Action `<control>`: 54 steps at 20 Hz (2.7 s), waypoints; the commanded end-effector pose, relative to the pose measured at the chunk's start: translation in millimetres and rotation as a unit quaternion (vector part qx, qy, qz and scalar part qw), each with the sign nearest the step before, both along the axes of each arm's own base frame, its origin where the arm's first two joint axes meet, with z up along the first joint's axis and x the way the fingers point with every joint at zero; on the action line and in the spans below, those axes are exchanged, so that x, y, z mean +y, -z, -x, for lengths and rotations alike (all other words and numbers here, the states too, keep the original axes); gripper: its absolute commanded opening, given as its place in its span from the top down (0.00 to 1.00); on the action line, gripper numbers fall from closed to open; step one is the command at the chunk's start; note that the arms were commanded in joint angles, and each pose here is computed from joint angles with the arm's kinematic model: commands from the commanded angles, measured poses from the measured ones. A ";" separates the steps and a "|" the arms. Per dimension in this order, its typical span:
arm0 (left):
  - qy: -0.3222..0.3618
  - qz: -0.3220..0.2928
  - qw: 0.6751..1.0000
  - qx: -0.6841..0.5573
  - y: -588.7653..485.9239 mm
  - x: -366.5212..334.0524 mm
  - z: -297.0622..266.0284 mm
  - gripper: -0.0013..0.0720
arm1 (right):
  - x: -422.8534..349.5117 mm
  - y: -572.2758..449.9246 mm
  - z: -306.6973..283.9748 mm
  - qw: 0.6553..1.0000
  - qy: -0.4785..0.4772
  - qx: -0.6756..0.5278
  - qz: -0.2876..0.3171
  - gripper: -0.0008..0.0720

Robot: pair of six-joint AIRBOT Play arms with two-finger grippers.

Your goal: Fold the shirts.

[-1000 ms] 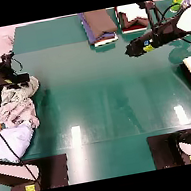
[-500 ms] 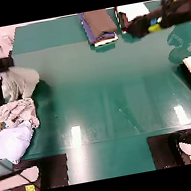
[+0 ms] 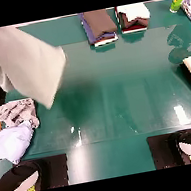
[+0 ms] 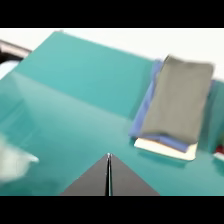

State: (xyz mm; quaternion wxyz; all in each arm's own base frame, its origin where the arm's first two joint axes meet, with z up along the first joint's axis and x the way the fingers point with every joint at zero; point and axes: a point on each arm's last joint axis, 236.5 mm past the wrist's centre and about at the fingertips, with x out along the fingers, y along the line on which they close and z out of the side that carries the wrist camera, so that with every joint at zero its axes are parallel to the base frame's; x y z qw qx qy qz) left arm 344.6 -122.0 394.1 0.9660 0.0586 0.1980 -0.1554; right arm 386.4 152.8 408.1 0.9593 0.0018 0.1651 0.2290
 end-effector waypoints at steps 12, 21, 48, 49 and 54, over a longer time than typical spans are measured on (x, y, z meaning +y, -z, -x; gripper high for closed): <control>0.316 -0.144 0.914 0.210 227.0 -283.8 32.8 0.24 | -11.0 14.0 -4.6 0.999 0.022 0.018 0.019 0.96; -0.064 -0.087 0.920 0.377 291.2 12.8 -102.9 0.24 | -10.6 14.0 -4.5 0.999 0.021 0.018 0.019 0.96; -0.034 0.004 0.899 0.437 406.8 4.9 -104.0 0.95 | -71.9 322.5 54.3 0.879 0.117 0.451 0.104 0.96; -0.034 0.004 0.898 0.438 407.0 5.0 -103.5 0.95 | -77.0 346.1 67.0 0.868 0.128 0.469 0.095 0.96; -0.034 0.004 0.898 0.439 407.3 4.8 -103.0 0.95 | -51.6 447.3 115.6 0.813 0.129 0.568 0.021 0.43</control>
